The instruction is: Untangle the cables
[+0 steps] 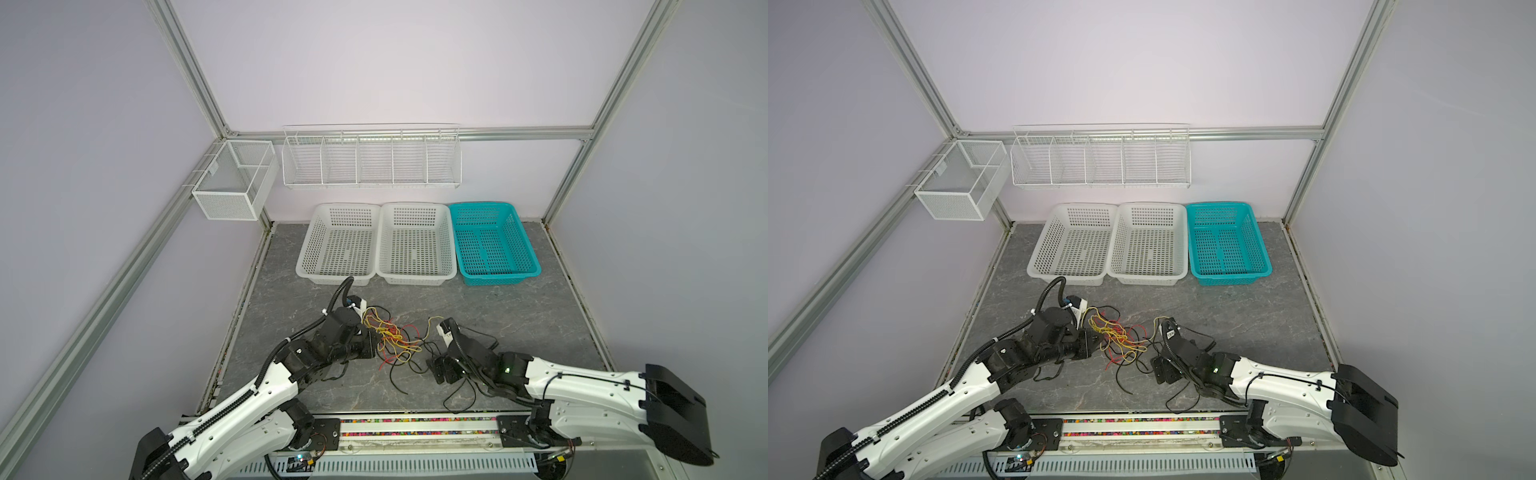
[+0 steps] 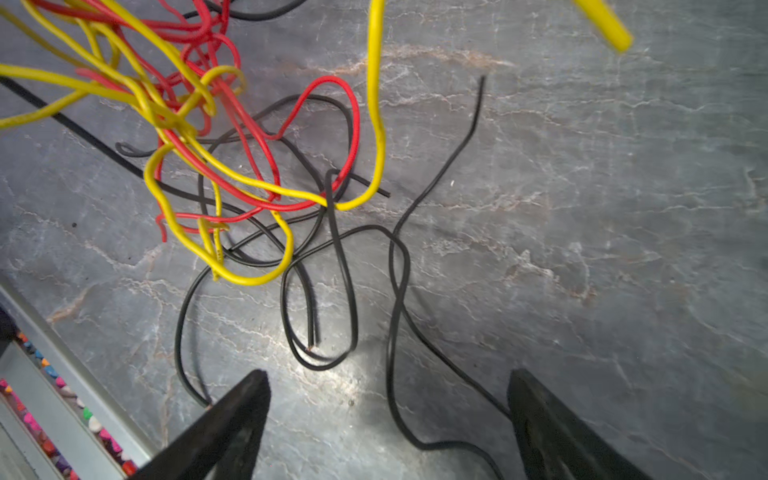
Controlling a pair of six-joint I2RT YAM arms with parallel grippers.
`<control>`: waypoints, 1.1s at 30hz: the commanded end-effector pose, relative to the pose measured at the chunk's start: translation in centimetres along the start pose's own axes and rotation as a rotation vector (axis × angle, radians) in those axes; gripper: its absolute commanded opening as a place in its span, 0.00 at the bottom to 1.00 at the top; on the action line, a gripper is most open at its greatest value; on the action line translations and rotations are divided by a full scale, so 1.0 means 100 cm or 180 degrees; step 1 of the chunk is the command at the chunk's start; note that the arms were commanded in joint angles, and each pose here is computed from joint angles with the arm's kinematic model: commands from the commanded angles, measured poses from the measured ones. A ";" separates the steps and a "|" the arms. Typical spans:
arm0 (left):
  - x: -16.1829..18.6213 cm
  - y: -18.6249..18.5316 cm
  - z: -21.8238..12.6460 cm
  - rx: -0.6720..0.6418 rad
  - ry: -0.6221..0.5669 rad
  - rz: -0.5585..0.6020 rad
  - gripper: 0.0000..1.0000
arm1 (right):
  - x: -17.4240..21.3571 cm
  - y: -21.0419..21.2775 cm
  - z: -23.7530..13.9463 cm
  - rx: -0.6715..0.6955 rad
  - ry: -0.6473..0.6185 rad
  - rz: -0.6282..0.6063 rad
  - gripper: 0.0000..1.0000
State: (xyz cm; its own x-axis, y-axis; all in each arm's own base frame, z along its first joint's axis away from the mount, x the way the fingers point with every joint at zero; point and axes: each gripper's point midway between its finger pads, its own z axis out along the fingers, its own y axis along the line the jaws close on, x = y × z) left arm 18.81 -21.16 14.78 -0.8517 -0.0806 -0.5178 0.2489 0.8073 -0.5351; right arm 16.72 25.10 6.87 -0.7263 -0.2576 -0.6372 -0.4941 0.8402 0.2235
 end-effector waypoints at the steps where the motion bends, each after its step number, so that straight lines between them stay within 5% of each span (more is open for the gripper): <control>1: -0.005 -0.004 -0.003 0.0082 -0.0087 -0.0022 0.00 | -0.012 0.015 0.007 -0.0191 -0.0156 0.0028 0.91; 6: -0.006 -0.004 -0.005 0.0081 -0.0101 -0.0022 0.00 | -0.010 0.014 0.020 -0.0087 -0.0090 -0.0095 0.81; 14: -0.006 -0.002 -0.009 0.0048 -0.0134 0.0004 0.00 | -0.005 0.006 0.025 0.0069 -0.0027 -0.0156 0.30; 19: -0.001 0.013 -0.005 -0.0167 -0.0078 0.0002 0.00 | -0.018 -0.010 -0.007 0.0229 -0.0238 -0.0125 0.12; 33: 0.009 0.031 0.005 -0.0325 -0.0015 -0.0125 0.00 | -0.064 -0.067 -0.151 0.0434 -0.1084 0.0064 0.06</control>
State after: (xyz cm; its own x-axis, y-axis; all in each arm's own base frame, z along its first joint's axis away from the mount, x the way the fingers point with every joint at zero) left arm 18.66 -19.33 12.00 -0.8675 -0.0957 -0.4882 0.1802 0.8543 -0.4876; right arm 17.85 16.40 18.80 -0.5480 -0.0557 -0.8346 -0.4132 0.8856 0.2123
